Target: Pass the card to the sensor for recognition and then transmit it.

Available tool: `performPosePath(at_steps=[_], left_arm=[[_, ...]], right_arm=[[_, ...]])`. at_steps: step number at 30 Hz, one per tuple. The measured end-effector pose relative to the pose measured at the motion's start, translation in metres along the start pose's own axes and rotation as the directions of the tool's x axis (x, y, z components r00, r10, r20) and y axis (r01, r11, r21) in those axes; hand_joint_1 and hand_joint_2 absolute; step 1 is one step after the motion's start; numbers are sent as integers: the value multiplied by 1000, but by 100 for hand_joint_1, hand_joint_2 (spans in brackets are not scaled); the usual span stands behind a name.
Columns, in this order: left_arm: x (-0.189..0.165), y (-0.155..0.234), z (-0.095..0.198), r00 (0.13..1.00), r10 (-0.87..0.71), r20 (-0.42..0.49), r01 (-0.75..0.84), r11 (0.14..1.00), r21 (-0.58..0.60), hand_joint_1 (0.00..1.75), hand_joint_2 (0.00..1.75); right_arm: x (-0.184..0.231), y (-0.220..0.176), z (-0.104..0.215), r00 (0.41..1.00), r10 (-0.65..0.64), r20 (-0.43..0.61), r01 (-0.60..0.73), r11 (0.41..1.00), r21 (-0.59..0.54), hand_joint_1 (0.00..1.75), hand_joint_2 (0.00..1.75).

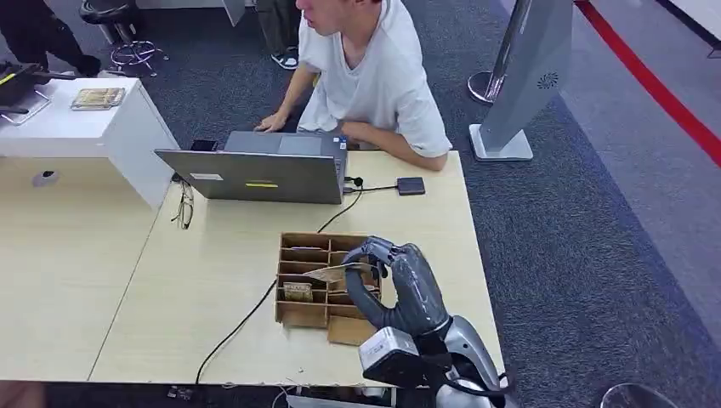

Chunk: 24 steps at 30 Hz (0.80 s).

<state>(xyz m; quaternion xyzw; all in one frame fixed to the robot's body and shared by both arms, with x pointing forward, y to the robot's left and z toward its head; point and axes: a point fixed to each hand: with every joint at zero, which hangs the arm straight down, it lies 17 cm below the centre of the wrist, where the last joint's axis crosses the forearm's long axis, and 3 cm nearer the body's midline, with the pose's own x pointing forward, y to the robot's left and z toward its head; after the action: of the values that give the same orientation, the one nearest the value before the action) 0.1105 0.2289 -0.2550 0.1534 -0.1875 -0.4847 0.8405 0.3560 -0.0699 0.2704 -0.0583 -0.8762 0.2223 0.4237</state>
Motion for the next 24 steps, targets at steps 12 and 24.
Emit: performPosePath(at_steps=[12, 24], left_arm=[[1, 1, 0, 1000, 6, 9, -6, 1000, 4, 0, 0], [2, 4, 0, 999, 34, 19, -35, 999, 22, 0, 0]], right_arm=[[5, 8, 8, 985, -173, -12, 174, 984, 48, 175, 175], [-41, 12, 74, 919, -338, -205, 361, 929, 87, 175, 175]])
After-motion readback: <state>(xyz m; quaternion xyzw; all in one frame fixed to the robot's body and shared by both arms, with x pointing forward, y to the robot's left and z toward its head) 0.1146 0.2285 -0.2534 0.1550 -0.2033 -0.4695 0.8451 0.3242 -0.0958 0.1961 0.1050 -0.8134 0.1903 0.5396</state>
